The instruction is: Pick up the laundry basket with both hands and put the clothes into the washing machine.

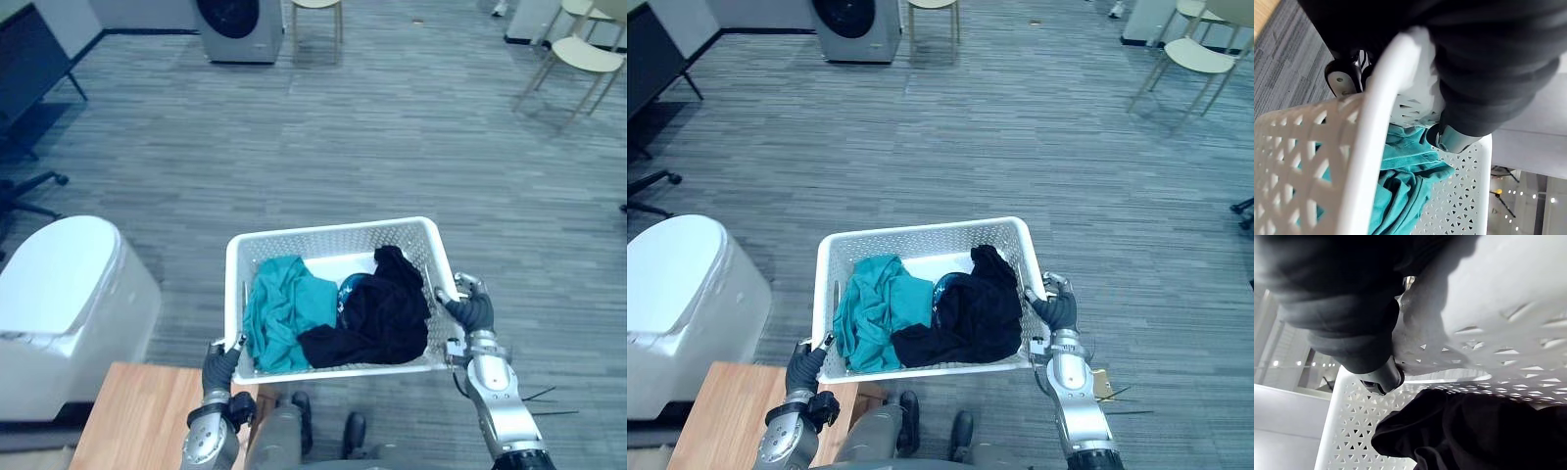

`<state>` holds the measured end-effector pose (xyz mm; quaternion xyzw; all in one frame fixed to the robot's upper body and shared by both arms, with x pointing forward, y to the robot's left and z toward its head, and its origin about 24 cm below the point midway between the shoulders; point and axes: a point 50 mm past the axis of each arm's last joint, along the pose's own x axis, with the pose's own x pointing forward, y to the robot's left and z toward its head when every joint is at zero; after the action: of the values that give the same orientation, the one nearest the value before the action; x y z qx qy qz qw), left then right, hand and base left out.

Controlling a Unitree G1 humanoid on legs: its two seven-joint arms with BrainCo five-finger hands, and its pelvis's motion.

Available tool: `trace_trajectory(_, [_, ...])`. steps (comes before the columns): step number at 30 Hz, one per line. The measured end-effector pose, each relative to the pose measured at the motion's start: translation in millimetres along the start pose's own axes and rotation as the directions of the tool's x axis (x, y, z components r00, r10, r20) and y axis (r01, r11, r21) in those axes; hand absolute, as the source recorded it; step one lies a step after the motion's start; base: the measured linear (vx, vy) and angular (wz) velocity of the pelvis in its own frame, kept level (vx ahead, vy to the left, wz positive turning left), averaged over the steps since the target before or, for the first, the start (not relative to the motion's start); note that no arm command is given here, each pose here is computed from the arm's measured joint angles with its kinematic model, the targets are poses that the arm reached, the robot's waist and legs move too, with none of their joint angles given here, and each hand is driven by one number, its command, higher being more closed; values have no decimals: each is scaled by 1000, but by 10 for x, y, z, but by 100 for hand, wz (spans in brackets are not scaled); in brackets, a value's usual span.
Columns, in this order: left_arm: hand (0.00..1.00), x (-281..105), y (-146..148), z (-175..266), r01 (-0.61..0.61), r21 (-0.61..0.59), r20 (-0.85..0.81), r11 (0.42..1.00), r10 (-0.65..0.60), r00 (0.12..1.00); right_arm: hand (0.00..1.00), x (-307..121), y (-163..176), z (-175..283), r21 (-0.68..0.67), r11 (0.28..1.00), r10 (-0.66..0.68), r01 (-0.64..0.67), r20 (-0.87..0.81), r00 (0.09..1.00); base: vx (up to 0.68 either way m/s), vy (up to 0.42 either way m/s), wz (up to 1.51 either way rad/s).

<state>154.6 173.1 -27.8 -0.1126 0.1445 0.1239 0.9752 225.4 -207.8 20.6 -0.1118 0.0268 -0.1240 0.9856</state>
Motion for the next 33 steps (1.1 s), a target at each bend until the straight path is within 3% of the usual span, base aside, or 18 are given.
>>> trace_trajectory(7, [100,-19,37,-51,17,42,-38,999,-16,999,100,-94,16,-195,2,1000,-9,9,-85,996,435,145,-5])
trace_trajectory(16, [100,67,-10,13,48,85,-5,995,-48,999,100,-32,-42,-142,-28,1000,-1,0,-57,998,583,-51,8])
trace_trajectory(25, [100,77,-98,-81,57,54,-40,997,-55,998,100,-35,-133,-94,-64,998,-14,11,-39,999,711,-168,-2])
trace_trajectory(33, [100,68,-107,3,61,43,0,997,-61,998,100,103,-86,-25,-59,998,-11,11,-12,1000,627,157,-16])
